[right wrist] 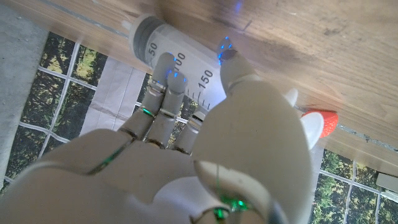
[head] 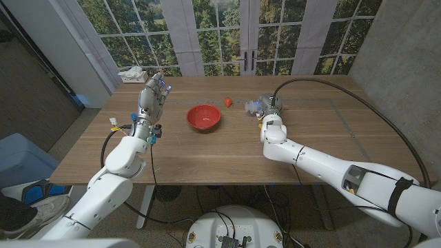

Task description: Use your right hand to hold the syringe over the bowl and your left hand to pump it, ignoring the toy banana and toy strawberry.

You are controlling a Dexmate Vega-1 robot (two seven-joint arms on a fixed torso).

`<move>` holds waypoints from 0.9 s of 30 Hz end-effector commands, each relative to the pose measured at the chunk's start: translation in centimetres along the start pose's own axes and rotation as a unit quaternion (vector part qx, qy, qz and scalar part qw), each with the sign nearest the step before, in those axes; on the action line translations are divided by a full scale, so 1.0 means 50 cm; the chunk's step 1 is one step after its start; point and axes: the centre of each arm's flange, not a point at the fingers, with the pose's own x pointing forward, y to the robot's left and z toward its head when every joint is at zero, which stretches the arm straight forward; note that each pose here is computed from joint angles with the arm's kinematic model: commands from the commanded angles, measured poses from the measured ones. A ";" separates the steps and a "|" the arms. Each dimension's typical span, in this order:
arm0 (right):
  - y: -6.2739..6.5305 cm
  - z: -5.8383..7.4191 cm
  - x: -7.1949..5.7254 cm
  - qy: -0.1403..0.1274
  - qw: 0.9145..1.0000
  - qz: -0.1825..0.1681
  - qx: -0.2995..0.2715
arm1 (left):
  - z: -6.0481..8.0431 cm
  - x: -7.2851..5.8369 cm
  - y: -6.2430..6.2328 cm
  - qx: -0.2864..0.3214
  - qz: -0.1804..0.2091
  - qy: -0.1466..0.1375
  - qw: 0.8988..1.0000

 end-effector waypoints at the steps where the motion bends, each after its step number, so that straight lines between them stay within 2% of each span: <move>1: 0.004 0.004 0.001 0.004 1.000 -0.010 -0.027 | 0.002 0.009 0.003 -0.005 -0.002 -0.003 1.000; 16: -0.007 0.002 -0.013 -0.019 0.997 -0.063 -0.027 | -0.003 0.028 0.005 -0.008 -0.010 -0.006 1.000; 22: -0.023 -0.009 -0.019 -0.052 0.994 -0.091 0.033 | -0.005 0.036 0.007 -0.007 -0.013 -0.006 1.000; 27: -0.035 -0.013 -0.024 -0.066 0.989 -0.118 0.066 | -0.003 0.045 0.007 -0.005 -0.019 -0.007 1.000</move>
